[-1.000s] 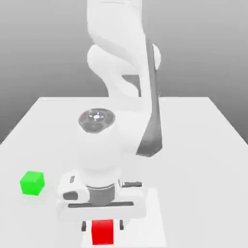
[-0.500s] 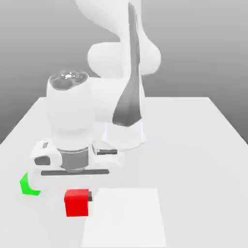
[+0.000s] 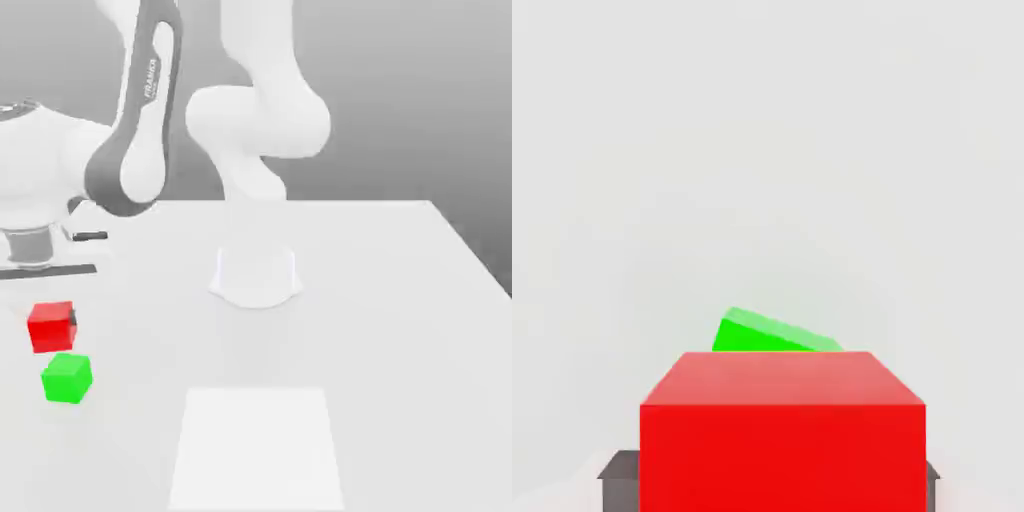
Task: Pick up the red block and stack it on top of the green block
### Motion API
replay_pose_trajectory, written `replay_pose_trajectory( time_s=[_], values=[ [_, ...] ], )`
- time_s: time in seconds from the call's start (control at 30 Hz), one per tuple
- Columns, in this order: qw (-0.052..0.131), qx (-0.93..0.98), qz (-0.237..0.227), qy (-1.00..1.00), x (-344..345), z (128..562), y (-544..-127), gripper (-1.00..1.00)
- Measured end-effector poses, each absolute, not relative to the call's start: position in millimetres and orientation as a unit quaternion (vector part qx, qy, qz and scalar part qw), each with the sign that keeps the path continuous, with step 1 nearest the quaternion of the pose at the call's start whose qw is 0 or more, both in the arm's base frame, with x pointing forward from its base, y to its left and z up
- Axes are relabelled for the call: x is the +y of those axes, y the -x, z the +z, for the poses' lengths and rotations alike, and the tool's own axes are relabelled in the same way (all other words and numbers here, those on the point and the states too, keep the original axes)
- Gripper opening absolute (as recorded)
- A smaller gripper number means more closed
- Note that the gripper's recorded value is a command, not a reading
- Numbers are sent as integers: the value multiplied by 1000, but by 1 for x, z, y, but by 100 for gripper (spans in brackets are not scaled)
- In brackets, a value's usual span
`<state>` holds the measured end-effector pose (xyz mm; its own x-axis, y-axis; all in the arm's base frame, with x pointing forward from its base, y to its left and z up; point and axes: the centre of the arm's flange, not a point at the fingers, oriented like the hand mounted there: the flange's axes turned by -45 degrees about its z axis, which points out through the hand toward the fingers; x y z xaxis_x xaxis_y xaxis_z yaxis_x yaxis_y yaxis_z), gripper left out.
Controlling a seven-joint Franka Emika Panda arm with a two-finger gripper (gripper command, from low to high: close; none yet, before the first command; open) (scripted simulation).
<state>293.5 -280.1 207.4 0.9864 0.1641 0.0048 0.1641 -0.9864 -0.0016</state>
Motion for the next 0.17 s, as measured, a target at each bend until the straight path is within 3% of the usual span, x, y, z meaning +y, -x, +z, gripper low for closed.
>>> replay_pose_trajectory(
  time_s=[0.07,0.1,0.17],
  values=[
    [1,-81,-1,997,-280,191,-292,-100],
    [1,-80,0,997,-280,184,-291,100],
    [1,-80,0,997,-280,184,-291,100]
  ],
)
